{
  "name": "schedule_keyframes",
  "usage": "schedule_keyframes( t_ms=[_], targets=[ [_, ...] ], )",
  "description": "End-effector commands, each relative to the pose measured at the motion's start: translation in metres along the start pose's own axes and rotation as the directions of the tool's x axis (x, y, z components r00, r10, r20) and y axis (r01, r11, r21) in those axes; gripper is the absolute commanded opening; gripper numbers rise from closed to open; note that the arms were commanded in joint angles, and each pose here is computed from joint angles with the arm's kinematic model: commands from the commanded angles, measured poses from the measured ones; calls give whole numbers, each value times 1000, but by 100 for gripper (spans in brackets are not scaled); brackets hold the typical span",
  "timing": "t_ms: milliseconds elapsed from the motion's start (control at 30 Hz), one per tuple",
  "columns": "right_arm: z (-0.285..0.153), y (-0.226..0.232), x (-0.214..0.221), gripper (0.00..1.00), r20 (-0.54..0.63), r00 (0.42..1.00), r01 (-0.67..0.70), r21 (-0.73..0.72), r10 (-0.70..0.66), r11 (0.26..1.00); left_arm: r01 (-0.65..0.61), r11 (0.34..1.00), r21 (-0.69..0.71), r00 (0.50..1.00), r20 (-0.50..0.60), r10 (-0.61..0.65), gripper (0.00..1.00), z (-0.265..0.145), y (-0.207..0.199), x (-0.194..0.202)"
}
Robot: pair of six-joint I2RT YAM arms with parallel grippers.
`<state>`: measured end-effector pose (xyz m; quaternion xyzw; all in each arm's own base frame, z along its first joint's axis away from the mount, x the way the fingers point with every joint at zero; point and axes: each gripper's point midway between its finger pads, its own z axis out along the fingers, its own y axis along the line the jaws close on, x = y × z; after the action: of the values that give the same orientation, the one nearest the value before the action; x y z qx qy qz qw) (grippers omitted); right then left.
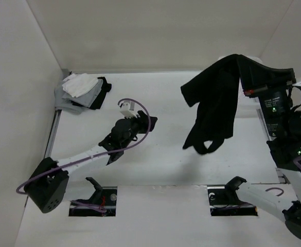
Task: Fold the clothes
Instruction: Move the tank top to the center of the board
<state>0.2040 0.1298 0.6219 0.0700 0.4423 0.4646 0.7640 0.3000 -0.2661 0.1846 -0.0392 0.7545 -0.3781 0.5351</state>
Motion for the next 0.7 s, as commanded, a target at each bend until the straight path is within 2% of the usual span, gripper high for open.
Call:
schedule_keyframes(
  t_ms=[0, 67, 100, 167, 267, 367, 467, 567, 600, 667],
  targets=[
    [9, -3, 48, 1, -114, 993, 14, -1, -14, 1000, 42, 996, -82, 997, 72, -36, 47, -17, 25, -25],
    [12, -23, 91, 1, -195, 981, 3, 40, 5, 999, 58, 993, -106, 995, 86, -49, 47, -24, 36, -30],
    [14, -54, 146, 1, -276, 960, -10, 100, 37, 995, 60, 990, -128, 995, 88, -49, 47, -28, 45, -30],
    [14, -86, 198, 1, -340, 938, -18, 151, 69, 988, 62, 985, -163, 995, 82, -49, 47, -32, 59, -27],
    [31, -175, 290, 2, -435, 888, -23, 279, 147, 960, 53, 972, -229, 998, 53, -42, 45, -34, 83, -16],
    [55, -244, 326, 7, -447, 878, 0, 358, 172, 934, 44, 957, -286, 999, 22, -40, 44, -36, 101, -4],
    [72, -312, 335, 15, -412, 886, 2, 464, 214, 886, 39, 944, -328, 999, -2, -41, 43, -40, 113, 4],
    [55, -332, 337, 32, -419, 873, -1, 510, 250, 860, 6, 921, -391, 999, -38, -22, 42, -49, 127, 16],
    [36, -330, 345, 37, -456, 857, 33, 512, 239, 858, -11, 914, -407, 998, -62, -15, 41, -52, 131, 22],
    [-3, -317, 365, 37, -526, 815, 75, 512, 244, 856, -45, 906, -421, 992, -126, -9, 36, -58, 133, 37]
  ],
)
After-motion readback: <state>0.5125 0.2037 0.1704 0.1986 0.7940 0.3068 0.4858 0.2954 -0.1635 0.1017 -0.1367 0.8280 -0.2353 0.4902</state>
